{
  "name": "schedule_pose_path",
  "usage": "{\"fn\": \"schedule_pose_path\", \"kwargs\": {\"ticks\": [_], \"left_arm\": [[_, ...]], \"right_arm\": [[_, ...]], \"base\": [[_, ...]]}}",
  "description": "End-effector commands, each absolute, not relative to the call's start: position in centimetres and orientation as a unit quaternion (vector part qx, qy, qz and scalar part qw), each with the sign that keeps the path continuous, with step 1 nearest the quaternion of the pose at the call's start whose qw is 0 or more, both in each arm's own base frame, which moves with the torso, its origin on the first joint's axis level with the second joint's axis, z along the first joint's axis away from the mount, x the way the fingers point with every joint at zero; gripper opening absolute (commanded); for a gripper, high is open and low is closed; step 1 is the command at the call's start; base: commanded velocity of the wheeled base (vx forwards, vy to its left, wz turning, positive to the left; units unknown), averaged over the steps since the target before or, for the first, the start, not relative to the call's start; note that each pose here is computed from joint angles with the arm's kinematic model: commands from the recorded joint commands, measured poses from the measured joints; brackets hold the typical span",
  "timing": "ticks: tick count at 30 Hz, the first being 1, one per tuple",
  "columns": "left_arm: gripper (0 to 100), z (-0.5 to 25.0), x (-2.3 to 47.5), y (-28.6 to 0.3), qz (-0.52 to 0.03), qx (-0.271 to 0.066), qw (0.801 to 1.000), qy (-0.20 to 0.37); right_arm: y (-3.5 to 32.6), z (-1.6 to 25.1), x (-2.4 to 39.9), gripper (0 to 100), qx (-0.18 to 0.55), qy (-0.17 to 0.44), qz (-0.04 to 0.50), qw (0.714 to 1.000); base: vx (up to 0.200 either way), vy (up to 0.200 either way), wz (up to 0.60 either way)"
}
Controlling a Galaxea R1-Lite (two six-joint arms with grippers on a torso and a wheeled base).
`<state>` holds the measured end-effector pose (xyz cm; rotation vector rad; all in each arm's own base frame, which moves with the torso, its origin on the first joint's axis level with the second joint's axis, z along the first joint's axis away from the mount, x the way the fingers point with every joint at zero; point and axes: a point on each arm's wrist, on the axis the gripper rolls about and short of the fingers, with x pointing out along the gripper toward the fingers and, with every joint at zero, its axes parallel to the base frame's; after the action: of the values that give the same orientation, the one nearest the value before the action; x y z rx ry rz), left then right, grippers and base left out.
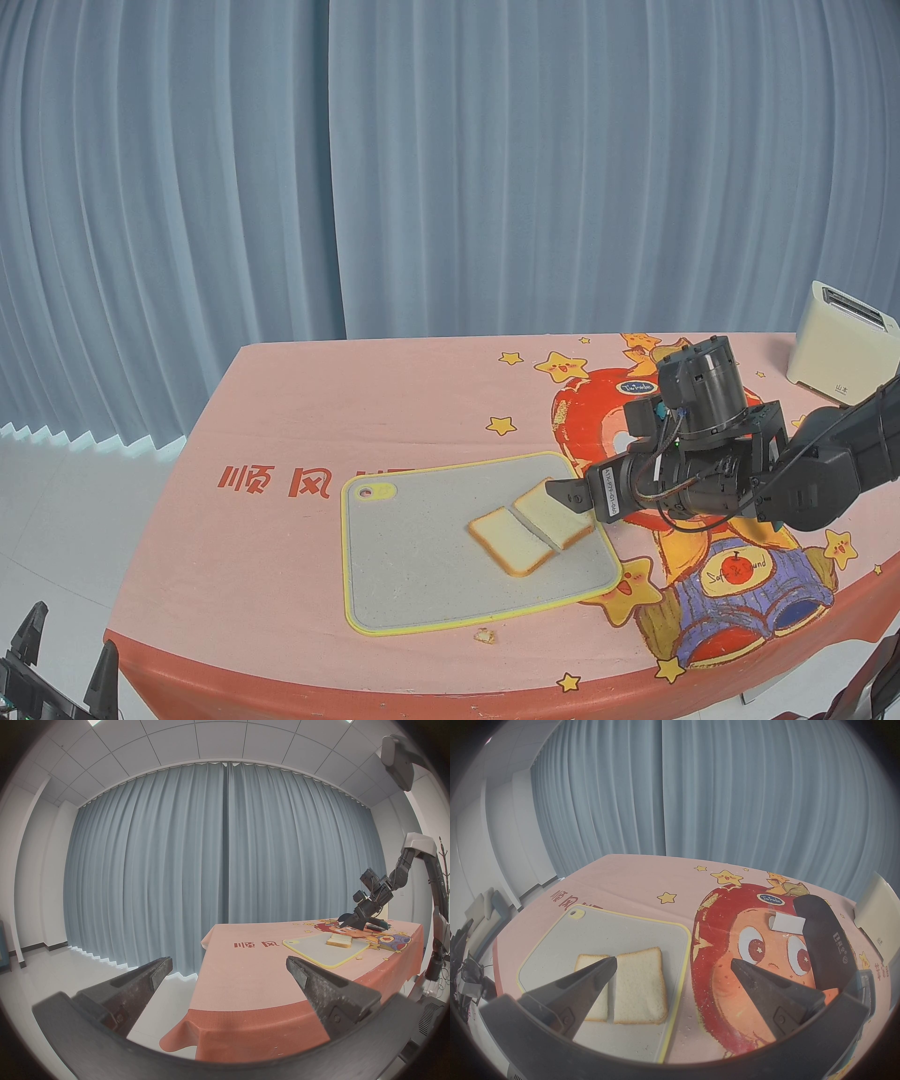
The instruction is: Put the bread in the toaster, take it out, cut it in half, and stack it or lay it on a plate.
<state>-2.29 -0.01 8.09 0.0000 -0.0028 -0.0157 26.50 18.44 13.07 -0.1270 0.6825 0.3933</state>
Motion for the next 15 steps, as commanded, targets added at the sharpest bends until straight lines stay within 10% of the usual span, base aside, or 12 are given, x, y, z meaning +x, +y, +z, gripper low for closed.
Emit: {"fn": "schedule_pose_path", "kwargs": {"ticks": [1, 15], "left_arm": [[100, 7.58, -2.23, -0.01, -0.008, 0.0, 1.0, 0.002], [100, 7.58, -2.23, -0.01, -0.008, 0.0, 1.0, 0.002]], "right_arm": [[18.43, 12.6, 27.05, 100, -0.062, 0.336, 0.186, 0.921], [17.98, 12.08, 27.13, 100, -0.066, 0.339, 0.175, 0.922]], "base": [[0.0, 0.0, 0.0], [0.0, 0.0, 0.0]]}}
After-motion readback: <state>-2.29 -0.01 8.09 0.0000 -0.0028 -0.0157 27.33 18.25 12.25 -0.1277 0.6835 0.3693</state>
